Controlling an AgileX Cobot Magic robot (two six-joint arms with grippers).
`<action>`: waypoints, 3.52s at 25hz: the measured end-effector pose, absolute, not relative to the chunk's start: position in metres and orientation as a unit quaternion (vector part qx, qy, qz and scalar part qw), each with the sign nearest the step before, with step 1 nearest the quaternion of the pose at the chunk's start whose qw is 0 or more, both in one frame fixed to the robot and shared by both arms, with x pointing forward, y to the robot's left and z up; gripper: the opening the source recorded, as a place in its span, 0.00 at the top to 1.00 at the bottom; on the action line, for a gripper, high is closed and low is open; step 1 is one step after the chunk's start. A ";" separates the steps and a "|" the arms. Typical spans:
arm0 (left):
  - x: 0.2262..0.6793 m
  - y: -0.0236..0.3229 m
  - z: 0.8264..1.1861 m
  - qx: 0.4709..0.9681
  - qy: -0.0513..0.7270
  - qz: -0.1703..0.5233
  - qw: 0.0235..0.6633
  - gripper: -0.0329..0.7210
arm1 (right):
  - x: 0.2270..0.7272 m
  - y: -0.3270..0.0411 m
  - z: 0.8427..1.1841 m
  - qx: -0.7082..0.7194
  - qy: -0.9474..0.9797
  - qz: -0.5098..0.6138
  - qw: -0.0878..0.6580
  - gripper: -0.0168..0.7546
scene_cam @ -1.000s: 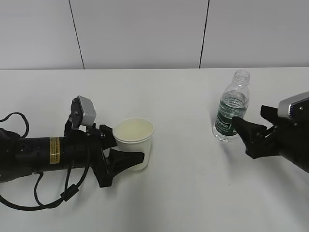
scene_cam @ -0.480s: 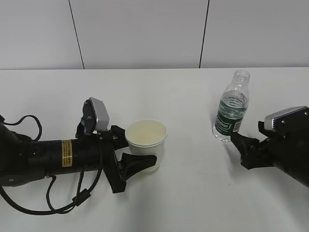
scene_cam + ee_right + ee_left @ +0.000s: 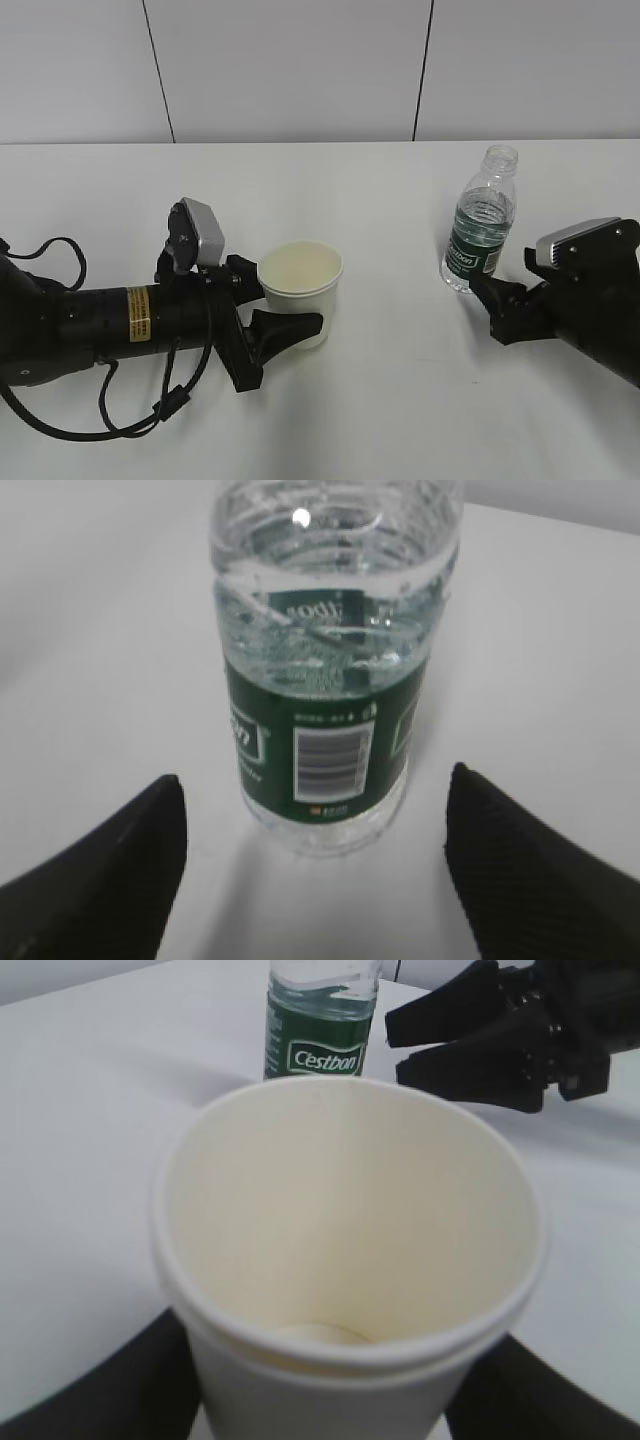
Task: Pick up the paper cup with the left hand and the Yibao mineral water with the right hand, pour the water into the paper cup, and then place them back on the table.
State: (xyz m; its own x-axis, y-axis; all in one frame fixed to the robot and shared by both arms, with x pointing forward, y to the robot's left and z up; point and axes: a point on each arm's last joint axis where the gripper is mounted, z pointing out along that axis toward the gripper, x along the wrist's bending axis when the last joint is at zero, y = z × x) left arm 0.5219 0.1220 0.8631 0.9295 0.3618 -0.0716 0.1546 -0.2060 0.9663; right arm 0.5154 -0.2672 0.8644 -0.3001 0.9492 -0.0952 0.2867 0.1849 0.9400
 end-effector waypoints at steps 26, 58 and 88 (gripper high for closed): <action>0.517 0.121 0.852 0.783 0.158 0.065 0.599 0.34 | 0.570 -0.262 0.843 0.446 0.661 0.472 0.375 0.21; 0.514 0.121 0.852 0.789 0.139 0.055 0.596 0.36 | 0.570 -0.247 0.851 0.343 0.720 0.489 0.354 0.35; 0.513 0.087 0.870 0.771 0.109 0.083 0.621 0.39 | 0.597 -0.234 0.874 0.185 0.744 0.501 0.401 0.36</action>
